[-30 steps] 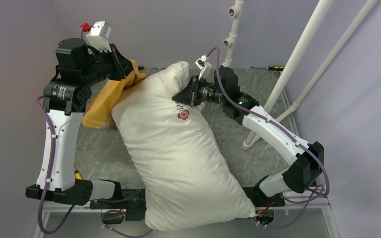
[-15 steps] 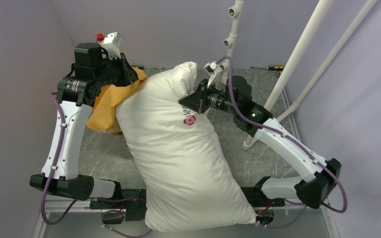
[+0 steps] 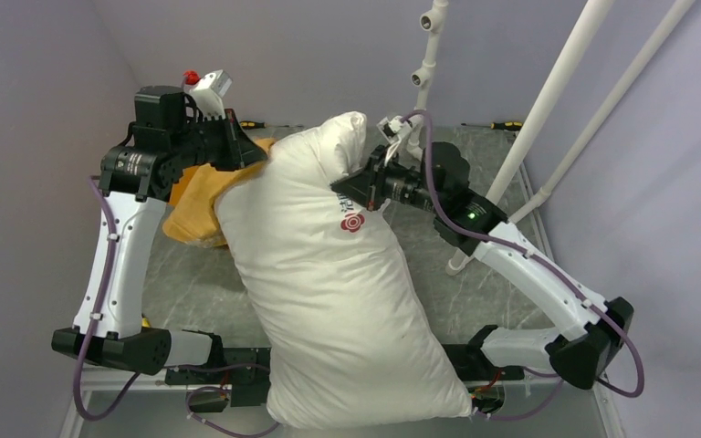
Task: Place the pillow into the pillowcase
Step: Stuff the pillow into the pillowcase.
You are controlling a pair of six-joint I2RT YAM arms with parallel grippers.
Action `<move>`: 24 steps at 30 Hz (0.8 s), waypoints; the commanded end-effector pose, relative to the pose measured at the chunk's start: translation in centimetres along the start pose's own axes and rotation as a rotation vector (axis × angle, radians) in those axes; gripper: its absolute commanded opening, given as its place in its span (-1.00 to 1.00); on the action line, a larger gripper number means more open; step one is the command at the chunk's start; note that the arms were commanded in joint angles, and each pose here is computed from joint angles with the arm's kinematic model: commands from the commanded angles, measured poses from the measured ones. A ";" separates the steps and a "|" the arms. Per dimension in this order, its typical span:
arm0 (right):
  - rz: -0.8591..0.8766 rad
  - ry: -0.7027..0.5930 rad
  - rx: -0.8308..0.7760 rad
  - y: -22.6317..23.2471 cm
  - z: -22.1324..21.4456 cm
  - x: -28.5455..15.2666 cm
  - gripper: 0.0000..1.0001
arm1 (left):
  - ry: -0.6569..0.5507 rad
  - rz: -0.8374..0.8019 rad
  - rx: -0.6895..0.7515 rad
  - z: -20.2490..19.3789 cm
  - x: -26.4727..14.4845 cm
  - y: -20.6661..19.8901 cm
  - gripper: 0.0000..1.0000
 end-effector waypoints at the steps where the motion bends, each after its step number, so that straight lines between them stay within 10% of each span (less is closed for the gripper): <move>1: 0.200 -0.099 -0.044 2.9 2.4 1.6 -1.00 | -0.010 -0.289 -0.015 0.6 -2.6 -5.1 -1.00; 12: 0.270 -0.040 -0.022 6.2 -1.7 4.1 -1.00 | -0.055 -0.230 -0.111 1.6 -2.6 -5.1 -1.00; 24: 0.164 -0.289 -0.099 7.0 1.6 -0.8 -1.00 | 0.028 -0.252 -0.172 -0.9 -2.1 -4.3 -1.00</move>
Point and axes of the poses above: each gripper's point midway between its finger pads, its own x axis out along the fingers, its own y axis along the line the jaws close on, z = x × y, the point moved 6 cm from there along -x, back along the fingers, and after that the axes turned 9 degrees about -x, right-handed, at the moved point
